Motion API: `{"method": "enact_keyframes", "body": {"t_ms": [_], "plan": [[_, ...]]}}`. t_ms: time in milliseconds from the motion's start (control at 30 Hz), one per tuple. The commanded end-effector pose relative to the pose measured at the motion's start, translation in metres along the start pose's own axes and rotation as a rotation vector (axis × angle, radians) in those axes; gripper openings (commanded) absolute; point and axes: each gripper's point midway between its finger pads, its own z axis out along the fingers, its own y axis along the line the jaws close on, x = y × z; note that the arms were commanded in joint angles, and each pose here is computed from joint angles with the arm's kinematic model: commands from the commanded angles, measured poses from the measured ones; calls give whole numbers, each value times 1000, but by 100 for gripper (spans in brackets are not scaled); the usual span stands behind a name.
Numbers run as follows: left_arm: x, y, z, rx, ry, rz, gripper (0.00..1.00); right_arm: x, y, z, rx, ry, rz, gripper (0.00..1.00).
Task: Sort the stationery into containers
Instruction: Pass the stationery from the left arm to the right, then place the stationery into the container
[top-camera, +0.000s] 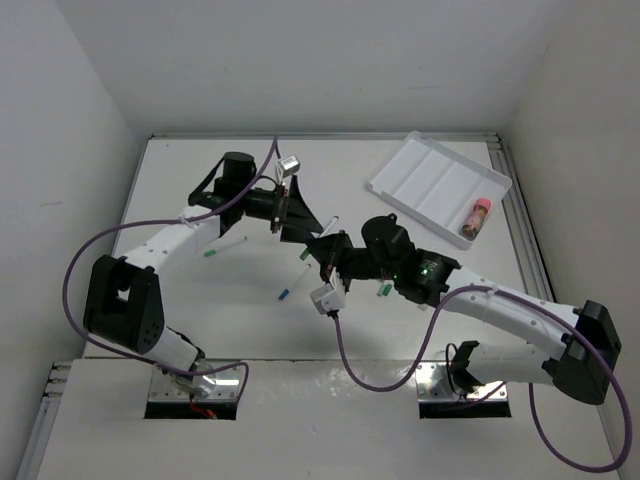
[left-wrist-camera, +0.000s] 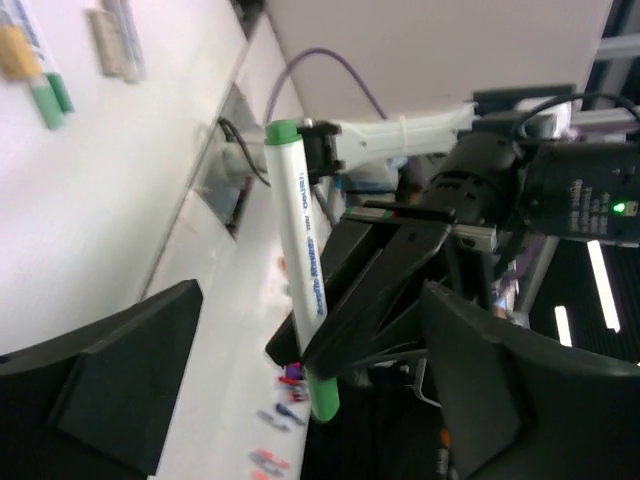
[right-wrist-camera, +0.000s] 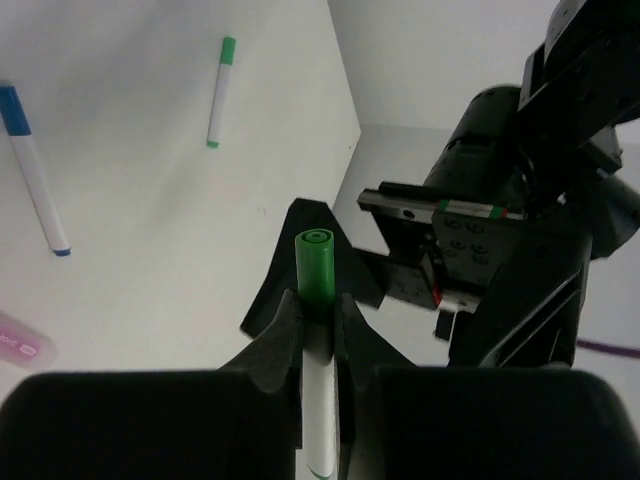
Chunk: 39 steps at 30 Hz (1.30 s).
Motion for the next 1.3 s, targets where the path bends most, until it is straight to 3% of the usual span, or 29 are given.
{"method": "enact_keyframes", "body": {"t_ms": [0, 100, 167, 200, 267, 300, 400, 433, 567, 600, 633, 733, 867, 1267], "plan": [[-18, -10, -22, -93, -101, 117, 100, 12, -31, -12, 148, 64, 139, 0], [-55, -4, -61, -239, -230, 227, 100, 34, -50, -36, 257, 150, 369, 0], [-86, 5, -95, -417, -365, 307, 100, 74, -56, -63, 351, 302, 547, 0], [-101, 13, -120, -526, -453, 310, 100, 87, -74, -76, 464, 329, 760, 0], [-121, 21, -160, -742, -572, 420, 100, 140, -57, -114, 531, 550, 1024, 0], [-125, 24, -171, -825, -576, 495, 100, 150, -77, -131, 646, 544, 1206, 0], [-130, 36, -197, -1059, -589, 589, 100, 215, -39, -167, 776, 701, 1599, 0], [-130, 44, -211, -1166, -610, 570, 100, 240, -16, -195, 841, 793, 1705, 0], [-121, 73, -244, -1370, -608, 512, 100, 297, 33, -237, 1057, 889, 2150, 0], [-116, 82, -255, -1432, -604, 488, 100, 319, 74, -260, 1098, 989, 2269, 0], [-114, 85, -262, -1458, -600, 483, 100, 328, 69, -261, 1117, 925, 2340, 0], [-106, 98, -268, -1491, -489, 528, 100, 354, 103, -269, 1172, 959, 2485, 0], [-92, 114, -255, -1399, -310, 643, 100, 383, 127, -264, 1188, 966, 2563, 0], [-56, 165, -261, -1417, -96, 639, 100, 425, 189, -248, 1165, 1121, 2550, 3]]}}
